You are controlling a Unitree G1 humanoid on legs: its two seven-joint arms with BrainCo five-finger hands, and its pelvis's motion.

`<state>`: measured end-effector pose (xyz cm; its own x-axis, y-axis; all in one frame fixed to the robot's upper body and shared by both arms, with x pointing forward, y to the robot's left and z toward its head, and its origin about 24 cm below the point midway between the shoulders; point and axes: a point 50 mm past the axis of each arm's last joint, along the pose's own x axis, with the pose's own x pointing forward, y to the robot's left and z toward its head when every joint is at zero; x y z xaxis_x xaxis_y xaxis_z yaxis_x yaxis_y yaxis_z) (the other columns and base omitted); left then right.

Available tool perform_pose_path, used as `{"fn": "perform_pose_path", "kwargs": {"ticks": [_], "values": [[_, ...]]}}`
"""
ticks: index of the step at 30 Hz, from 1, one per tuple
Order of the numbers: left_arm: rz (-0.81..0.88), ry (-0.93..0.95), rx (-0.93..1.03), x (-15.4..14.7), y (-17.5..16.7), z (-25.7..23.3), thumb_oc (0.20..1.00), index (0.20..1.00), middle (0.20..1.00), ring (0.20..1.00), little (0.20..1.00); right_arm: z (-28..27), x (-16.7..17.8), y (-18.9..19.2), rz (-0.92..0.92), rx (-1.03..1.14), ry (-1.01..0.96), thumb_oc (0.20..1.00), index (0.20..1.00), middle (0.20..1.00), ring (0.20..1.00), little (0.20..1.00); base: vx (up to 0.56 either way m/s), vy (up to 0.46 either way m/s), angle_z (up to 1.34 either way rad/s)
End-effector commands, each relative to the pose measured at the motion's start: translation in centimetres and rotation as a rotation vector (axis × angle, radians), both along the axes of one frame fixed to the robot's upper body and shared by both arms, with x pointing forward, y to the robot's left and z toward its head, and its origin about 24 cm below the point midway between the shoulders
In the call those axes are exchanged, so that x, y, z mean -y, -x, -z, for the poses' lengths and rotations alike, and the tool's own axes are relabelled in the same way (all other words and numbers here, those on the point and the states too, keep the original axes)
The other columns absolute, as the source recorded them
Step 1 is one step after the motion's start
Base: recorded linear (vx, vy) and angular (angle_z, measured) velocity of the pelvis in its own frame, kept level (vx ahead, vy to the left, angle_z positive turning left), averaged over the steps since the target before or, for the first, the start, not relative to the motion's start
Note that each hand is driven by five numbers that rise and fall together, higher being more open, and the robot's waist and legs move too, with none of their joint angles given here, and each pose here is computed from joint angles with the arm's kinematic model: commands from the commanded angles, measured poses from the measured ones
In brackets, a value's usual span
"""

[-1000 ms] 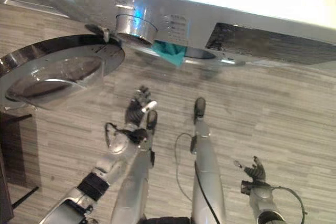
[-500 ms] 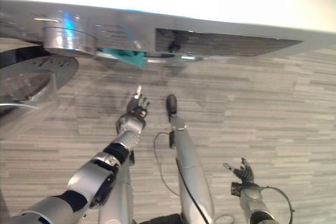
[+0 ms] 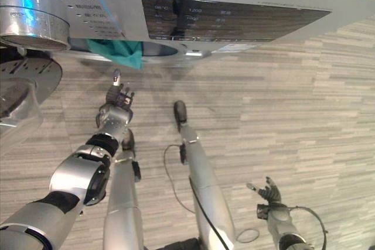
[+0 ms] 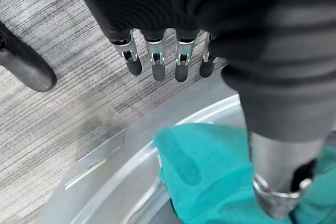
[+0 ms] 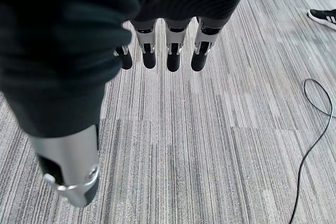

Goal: Grab the laundry basket,head to the washer,open it,put in the laundry and shut it.

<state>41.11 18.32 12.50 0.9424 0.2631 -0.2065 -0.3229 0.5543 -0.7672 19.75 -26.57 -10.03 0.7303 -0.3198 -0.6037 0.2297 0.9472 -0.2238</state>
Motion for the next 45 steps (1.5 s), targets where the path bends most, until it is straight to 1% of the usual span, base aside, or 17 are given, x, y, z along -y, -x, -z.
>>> {"fn": "perform_pose_path", "kwargs": {"ticks": [1,3,8,11,14,19,20,21,22,24,26,32,40,42,43,44,45], "values": [[-0.026,-0.002,-0.035,-0.8,0.4,1.0,1.0,1.0,1.0,1.0,1.0,0.7,1.4,2.6,0.026,-0.071,0.011,1.0,1.0,1.0,1.0,1.0,0.03,-0.029,-0.08],[-0.001,-0.028,-0.008,-0.1,0.0,-0.1,1.0,1.0,1.0,1.0,1.0,1.1,1.1,3.2,0.011,-0.089,0.004,1.0,1.0,1.0,1.0,1.0,0.04,-0.041,-0.07],[-0.003,-0.069,0.038,-0.5,-0.6,-2.1,1.0,1.0,1.0,1.0,1.0,1.2,1.0,3.4,0.015,-0.092,-0.008,1.0,1.0,1.0,1.0,1.0,0.01,-0.007,0.0],[-0.046,-0.096,0.016,-2.1,-0.6,-2.9,1.0,1.0,1.0,1.0,1.0,1.0,0.8,3.0,0.016,-0.068,-0.03,1.0,1.0,1.0,1.0,1.0,0.0,-0.034,-0.06],[-0.091,-0.13,0.071,-3.9,-1.0,-6.2,1.0,1.0,1.0,1.0,1.0,1.1,0.8,3.2,0.058,-0.058,-0.06,1.0,1.0,1.0,1.0,1.0,0.01,-0.039,-0.13],[-0.093,-0.172,0.135,-4.3,-1.2,-8.8,1.0,1.0,1.0,1.0,1.0,1.9,1.0,5.0,0.056,-0.114,-0.056,1.0,1.0,1.0,1.0,1.0,0.02,-0.044,-0.11],[-0.096,-0.185,0.149,-4.5,-1.2,-9.4,0.94,0.94,0.94,0.94,0.94,1.9,0.9,5.1,0.056,-0.114,-0.066,1.0,1.0,1.0,1.0,1.0,0.0,0.0,0.0],[-0.096,-0.186,0.149,-4.5,-1.2,-9.4,0.586,0.586,0.586,0.586,0.586,1.9,0.9,5.1,0.056,-0.113,-0.067,1.0,1.0,1.0,1.0,1.0,0.0,0.0,0.0],[-0.1,-0.211,0.169,-4.8,-1.1,-10.2,0.2,0.2,0.2,0.2,0.2,2.0,0.9,5.1,0.057,-0.111,-0.075,1.0,1.0,1.0,1.0,1.0,0.0,0.0,0.0],[-0.104,-0.272,0.179,-5.4,-1.0,-11.0,0.2,0.2,0.2,0.2,0.2,2.0,0.8,5.2,0.056,-0.113,-0.081,1.0,1.0,1.0,1.0,1.0,0.0,0.0,0.0],[-0.105,-0.28,0.189,-5.3,-1.0,-11.5,0.2,0.2,0.2,0.2,0.2,2.0,0.9,5.2,0.055,-0.117,-0.08,1.0,1.0,1.0,1.0,1.0,0.0,0.0,0.0],[-0.051,-0.306,0.244,-3.5,-1.4,-13.0,0.2,0.2,0.2,0.2,0.2,1.5,1.5,4.4,0.096,-0.075,-0.084,1.0,1.0,1.0,1.0,1.0,0.01,-0.026,0.04],[-0.06,-0.353,0.309,-3.5,-1.3,-16.0,0.2,0.2,0.2,0.2,0.2,0.5,3.1,4.1,0.125,-0.04,-0.046,1.0,1.0,1.0,1.0,1.0,-0.02,0.01,0.25],[-0.068,-0.352,0.376,-3.3,-1.0,-18.0,0.2,0.2,0.2,0.2,0.2,0.3,4.0,4.5,0.143,-0.04,-0.033,1.0,1.0,1.0,1.0,1.0,-0.09,0.048,0.16],[-0.068,-0.352,0.376,-3.2,-1.0,-18.0,0.2,0.2,0.2,0.2,0.2,0.3,4.0,4.5,0.143,-0.04,-0.033,1.0,1.0,1.0,1.0,1.0,0.01,0.07,0.13],[-0.065,-0.349,0.479,-2.3,-0.5,-21.3,0.2,0.2,0.2,0.2,0.2,0.0,4.7,4.5,0.164,-0.034,-0.028,1.0,1.0,1.0,1.0,1.0,0.0,0.043,0.09],[-0.064,-0.349,0.481,-2.3,-0.5,-21.3,0.2,0.2,0.2,0.2,0.2,0.0,4.7,4.5,0.165,-0.033,-0.029,1.0,1.0,1.0,1.0,1.0,0.0,0.062,0.16]]}}
